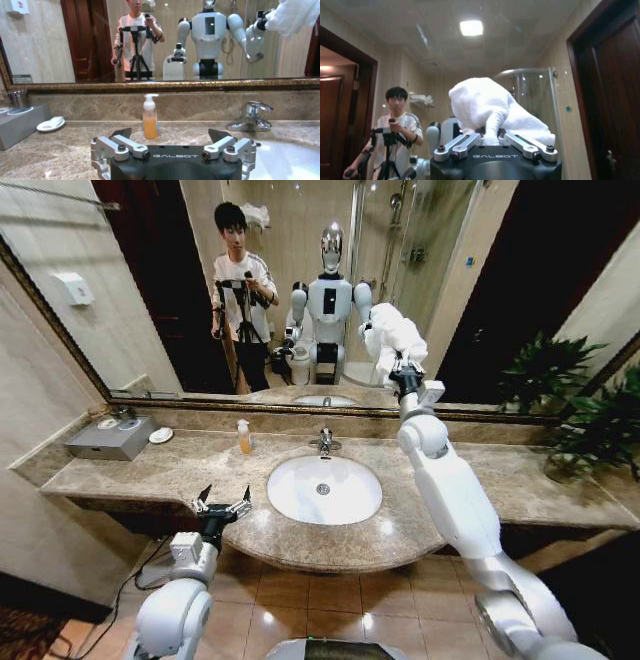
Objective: Pick up the towel from the sink counter and wipe the mirror surface.
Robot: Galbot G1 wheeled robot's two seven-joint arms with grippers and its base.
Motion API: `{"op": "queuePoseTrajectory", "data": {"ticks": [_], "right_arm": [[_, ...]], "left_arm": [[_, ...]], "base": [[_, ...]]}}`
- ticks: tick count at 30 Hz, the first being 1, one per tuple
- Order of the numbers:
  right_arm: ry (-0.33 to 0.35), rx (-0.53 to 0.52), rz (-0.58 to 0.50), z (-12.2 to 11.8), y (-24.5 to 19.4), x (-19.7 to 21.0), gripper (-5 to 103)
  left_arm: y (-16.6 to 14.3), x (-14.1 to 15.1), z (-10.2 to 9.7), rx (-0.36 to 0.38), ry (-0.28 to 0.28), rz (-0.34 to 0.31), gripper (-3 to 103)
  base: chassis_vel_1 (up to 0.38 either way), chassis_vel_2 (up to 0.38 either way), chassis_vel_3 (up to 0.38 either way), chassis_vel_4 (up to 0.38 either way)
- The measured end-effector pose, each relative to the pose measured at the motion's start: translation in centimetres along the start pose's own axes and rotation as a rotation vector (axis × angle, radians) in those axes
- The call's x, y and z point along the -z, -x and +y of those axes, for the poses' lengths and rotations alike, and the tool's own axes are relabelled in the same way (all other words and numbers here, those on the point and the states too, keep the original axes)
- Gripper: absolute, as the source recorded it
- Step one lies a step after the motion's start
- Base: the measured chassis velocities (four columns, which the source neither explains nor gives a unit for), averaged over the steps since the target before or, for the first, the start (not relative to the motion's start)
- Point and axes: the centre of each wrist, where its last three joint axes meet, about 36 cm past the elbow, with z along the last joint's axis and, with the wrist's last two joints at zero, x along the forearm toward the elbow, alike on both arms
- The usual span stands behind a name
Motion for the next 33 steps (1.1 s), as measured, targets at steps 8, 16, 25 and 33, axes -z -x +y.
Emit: {"op": "queuePoseTrajectory", "data": {"ticks": [8,16,25,33], "right_arm": [[-0.012,-0.043,0.124,-2.3,-10.0,-2.8,8],[-0.023,-0.079,0.181,-3.8,-17.2,-4.3,8],[-0.031,-0.083,0.211,-4.4,-20.9,-5.2,8],[-0.039,-0.099,0.185,-3.6,-20.9,-5.0,8]], "left_arm": [[0.0,0.0,0.0,0.000,0.000,0.000,100],[0.0,0.0,0.0,0.000,0.000,0.000,100],[0.0,0.0,0.0,0.000,0.000,0.000,100],[0.0,0.0,0.0,0.000,0.000,0.000,100]], "base": [[0.000,0.000,0.000,0.000],[0.000,0.000,0.000,0.000],[-0.026,0.027,0.024,-0.029],[-0.127,0.150,0.147,-0.145]]}}
